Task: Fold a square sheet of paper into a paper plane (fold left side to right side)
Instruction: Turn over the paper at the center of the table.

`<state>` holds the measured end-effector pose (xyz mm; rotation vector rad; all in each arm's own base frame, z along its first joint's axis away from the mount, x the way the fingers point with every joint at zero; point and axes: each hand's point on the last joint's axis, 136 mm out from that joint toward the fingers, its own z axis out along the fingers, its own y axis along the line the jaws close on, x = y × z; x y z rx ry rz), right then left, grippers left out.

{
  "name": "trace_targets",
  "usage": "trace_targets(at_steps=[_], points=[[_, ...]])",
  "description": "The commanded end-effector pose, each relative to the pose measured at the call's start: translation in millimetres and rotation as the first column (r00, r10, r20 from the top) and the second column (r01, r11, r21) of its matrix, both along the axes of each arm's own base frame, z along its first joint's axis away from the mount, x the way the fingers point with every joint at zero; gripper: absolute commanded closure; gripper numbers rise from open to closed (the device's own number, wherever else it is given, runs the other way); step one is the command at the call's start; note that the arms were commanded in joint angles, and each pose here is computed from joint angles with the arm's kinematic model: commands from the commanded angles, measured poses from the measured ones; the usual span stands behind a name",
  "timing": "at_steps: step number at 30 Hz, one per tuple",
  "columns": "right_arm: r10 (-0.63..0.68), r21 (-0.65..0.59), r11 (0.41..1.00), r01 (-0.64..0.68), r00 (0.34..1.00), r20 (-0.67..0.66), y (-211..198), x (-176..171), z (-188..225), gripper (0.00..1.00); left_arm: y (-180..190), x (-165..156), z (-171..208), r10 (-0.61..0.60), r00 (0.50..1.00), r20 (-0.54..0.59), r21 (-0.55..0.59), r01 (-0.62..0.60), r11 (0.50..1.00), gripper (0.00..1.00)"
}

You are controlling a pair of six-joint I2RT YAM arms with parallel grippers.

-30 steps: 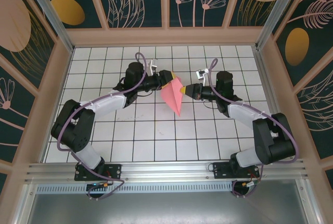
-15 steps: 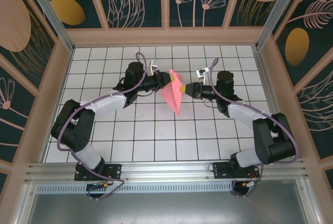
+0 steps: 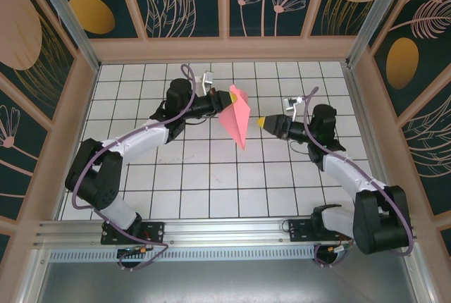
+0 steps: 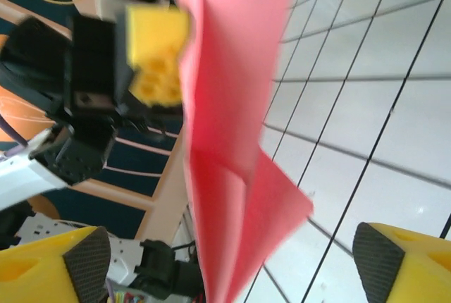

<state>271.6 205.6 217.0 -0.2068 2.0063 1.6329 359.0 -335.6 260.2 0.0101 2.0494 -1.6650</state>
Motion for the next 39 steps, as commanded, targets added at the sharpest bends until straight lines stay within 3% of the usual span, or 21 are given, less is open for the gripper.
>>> trace_targets(at_steps=[1,11,19,32,34,37,39], points=[[0.071,0.043,0.997,-0.071,0.997,-0.003,12,-21,-1,0.01,2,-1,44,0.007,0.997,0.08,-0.064,-0.001,0.998,0.94],[0.175,0.131,0.975,-0.179,0.984,0.043,53,-36,20,0.03,3,-7,57,0.002,0.996,0.088,-0.095,0.006,0.995,0.94],[0.176,0.163,0.97,-0.181,0.983,0.047,67,-26,29,0.34,3,-12,60,-0.015,0.997,0.073,-0.136,0.025,0.99,0.94],[0.118,0.125,0.984,-0.125,0.991,0.062,61,-17,29,0.69,4,-9,46,-0.007,0.999,0.033,-0.124,0.011,0.992,0.94],[0.1,0.11,0.988,-0.106,0.993,0.062,58,-15,27,0.8,3,-10,43,-0.007,0.999,0.032,-0.113,0.01,0.994,0.91],[0.071,0.064,0.995,-0.075,0.996,0.057,54,-12,21,0.87,8,-6,35,0.019,0.999,0.036,-0.058,-0.016,0.998,0.83],[0.055,0.017,0.998,-0.056,0.997,0.053,52,-10,15,0.88,14,-2,29,0.041,0.999,0.035,-0.016,-0.041,0.999,0.71]])
